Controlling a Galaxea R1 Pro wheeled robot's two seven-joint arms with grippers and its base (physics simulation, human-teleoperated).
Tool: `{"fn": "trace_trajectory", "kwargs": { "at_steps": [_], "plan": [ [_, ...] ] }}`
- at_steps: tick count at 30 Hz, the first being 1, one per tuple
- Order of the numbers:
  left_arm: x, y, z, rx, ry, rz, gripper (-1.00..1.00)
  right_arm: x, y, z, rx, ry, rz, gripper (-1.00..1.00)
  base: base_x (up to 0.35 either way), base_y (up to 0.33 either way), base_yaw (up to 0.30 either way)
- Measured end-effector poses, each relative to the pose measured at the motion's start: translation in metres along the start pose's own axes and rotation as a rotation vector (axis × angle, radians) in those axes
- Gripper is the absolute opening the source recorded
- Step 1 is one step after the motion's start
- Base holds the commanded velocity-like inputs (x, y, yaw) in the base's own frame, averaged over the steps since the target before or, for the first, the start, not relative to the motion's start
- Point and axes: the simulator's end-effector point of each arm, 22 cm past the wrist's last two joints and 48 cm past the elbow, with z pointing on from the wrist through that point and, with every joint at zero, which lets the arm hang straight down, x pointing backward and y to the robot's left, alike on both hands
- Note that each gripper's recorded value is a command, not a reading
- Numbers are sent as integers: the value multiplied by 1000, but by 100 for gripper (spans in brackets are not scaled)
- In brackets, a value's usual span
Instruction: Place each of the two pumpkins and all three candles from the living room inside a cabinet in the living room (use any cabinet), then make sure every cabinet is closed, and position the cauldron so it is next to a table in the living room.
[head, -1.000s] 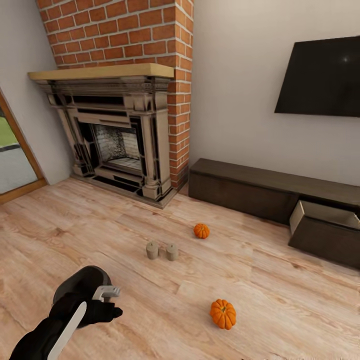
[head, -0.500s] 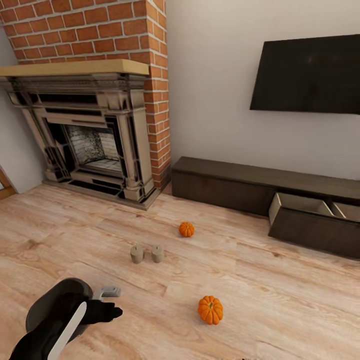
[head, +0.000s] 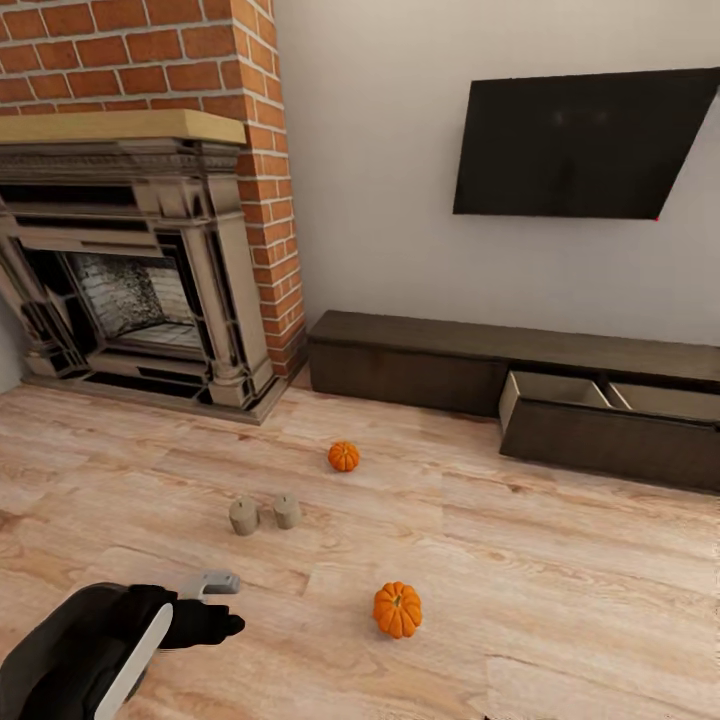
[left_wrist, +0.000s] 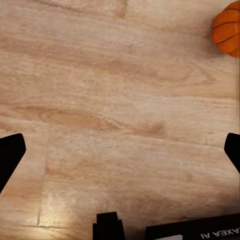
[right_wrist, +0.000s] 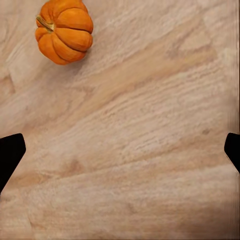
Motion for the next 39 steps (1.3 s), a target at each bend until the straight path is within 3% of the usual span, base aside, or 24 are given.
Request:
{"fn": "trace_trajectory", "kwargs": {
  "at_steps": [14, 39],
  "plan": [
    [3, 1, 3, 0, 8, -3, 100, 3, -3, 1, 6, 6, 2, 100, 50, 73, -229],
    [3, 0, 3, 2, 10, -2, 100, 3, -3, 1, 8, 7, 1, 100, 123, 67, -6]
  ]
}}
